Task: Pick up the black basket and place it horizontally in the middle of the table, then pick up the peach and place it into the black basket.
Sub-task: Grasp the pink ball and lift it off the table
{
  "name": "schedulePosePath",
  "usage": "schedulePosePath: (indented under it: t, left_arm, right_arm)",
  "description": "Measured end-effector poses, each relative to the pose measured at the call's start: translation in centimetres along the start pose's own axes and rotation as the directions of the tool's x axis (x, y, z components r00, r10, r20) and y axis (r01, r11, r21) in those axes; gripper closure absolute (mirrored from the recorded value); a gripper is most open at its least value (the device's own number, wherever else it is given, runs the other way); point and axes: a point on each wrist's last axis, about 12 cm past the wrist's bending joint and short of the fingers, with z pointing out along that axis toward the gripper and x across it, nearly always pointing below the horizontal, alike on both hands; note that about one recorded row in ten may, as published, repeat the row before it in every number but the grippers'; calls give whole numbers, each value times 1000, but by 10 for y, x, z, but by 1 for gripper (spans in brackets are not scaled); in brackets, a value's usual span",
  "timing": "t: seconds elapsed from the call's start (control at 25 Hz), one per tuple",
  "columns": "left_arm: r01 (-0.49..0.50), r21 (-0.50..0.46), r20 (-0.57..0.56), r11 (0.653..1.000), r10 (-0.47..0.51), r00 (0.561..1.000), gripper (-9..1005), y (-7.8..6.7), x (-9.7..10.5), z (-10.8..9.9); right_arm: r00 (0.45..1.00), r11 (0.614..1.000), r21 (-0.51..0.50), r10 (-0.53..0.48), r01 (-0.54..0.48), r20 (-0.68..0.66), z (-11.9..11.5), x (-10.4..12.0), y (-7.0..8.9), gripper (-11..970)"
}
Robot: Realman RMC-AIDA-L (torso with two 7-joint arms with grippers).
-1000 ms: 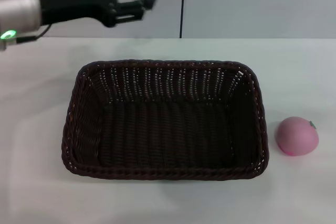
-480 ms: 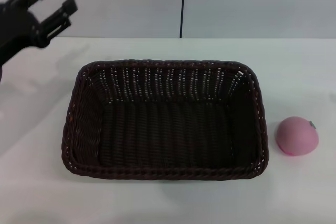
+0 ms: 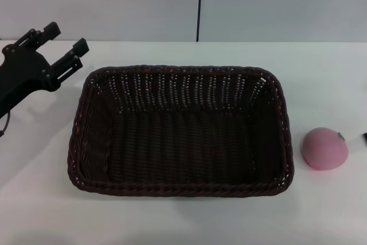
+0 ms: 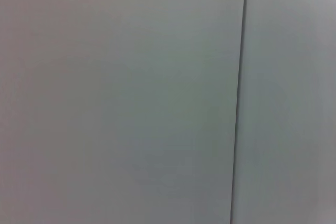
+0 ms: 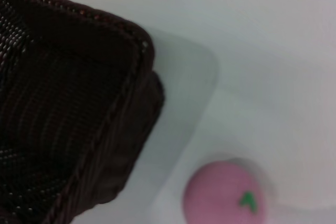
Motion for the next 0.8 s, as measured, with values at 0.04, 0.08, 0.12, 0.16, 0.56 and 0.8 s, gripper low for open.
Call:
schedulePosePath:
  t: [0.04, 0.08, 0.12, 0.16, 0.56, 0.8]
  left_arm:
    - [0, 0, 0, 1000, 0, 1000, 296, 0, 0, 0]
    - [1, -3, 2, 1000, -1, 1000, 296, 0, 0, -1]
    - [4, -6, 6, 1000, -4, 1000, 296, 0, 0, -1]
    - [6, -9, 10, 1000, -6, 1000, 296, 0, 0, -2]
    - [-1, -7, 15, 1000, 1, 1000, 297, 1, -1, 2]
    - [-6, -2, 19, 1000, 6, 1000, 298, 2, -3, 5]
  right_arm:
    - [1000, 1000, 0, 0, 0, 0, 0, 0, 0, 347]
    - [1000, 1000, -11, 5, -5, -12, 16, -3, -2, 348]
    - [1000, 1000, -11, 5, -5, -12, 16, -3, -2, 349]
    - [1000, 1000, -11, 8, -8, -12, 21, -4, -3, 349]
    - [1000, 998, -63, -8, 7, -7, 56, -7, -4, 356]
    - [999, 998, -60, -32, 30, -30, 70, -10, -5, 360]
